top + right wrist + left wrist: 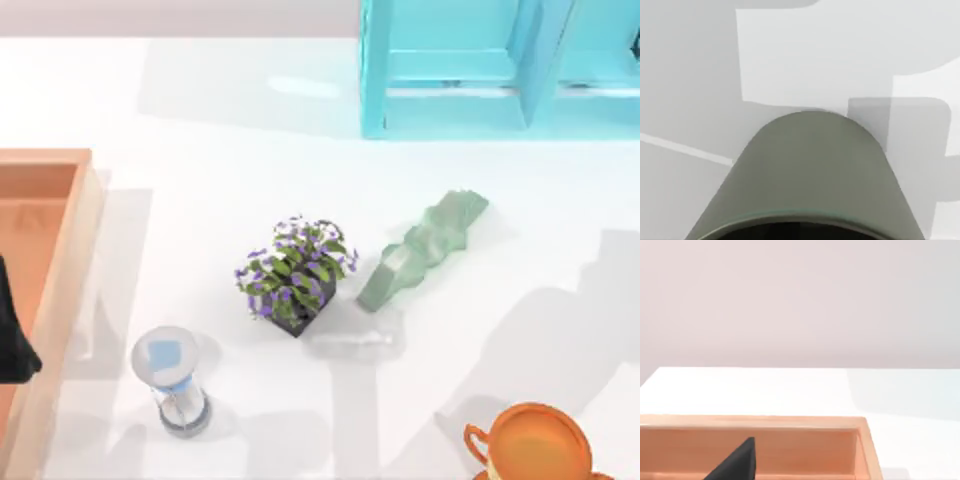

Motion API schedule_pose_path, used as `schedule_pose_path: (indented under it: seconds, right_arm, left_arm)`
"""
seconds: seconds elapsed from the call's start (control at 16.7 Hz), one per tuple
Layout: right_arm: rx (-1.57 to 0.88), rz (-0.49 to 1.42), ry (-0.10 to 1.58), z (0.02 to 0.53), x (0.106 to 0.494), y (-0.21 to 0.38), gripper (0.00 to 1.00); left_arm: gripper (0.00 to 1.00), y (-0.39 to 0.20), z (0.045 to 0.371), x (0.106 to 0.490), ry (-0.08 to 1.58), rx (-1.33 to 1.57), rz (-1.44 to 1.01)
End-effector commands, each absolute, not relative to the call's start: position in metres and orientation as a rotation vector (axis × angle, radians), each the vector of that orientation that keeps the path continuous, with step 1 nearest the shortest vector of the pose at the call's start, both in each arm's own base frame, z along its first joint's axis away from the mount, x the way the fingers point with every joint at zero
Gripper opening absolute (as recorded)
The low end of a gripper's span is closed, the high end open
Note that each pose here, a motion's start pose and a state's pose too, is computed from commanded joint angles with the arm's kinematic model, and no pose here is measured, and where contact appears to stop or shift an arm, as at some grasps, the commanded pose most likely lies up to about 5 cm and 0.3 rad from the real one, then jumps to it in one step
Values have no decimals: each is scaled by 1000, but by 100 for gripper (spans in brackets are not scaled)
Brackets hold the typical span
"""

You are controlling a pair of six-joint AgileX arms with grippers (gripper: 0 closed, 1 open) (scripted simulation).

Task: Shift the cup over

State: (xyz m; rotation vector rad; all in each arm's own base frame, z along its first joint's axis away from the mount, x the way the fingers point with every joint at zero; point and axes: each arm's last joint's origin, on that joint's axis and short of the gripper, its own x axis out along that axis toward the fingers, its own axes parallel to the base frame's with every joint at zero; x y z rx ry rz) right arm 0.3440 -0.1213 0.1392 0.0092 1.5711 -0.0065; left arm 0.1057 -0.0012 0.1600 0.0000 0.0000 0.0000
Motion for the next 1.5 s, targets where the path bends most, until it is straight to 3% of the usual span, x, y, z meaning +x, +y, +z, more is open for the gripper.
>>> schedule_pose_path:
  seconds: [0.42, 1.08, 1.5]
  right_arm:
    - [9, -7, 1571, 139, 344, -121, 2]
    - [10, -7, 1575, 140, 345, -126, 0]
    - [-11, -22, 1570, 179, 359, -212, 0]
  left_arm:
    - [100, -1, 160, 106, 0, 0, 0]
    - [100, -1, 160, 106, 0, 0, 0]
    - [100, -1, 160, 106, 0, 0, 0]
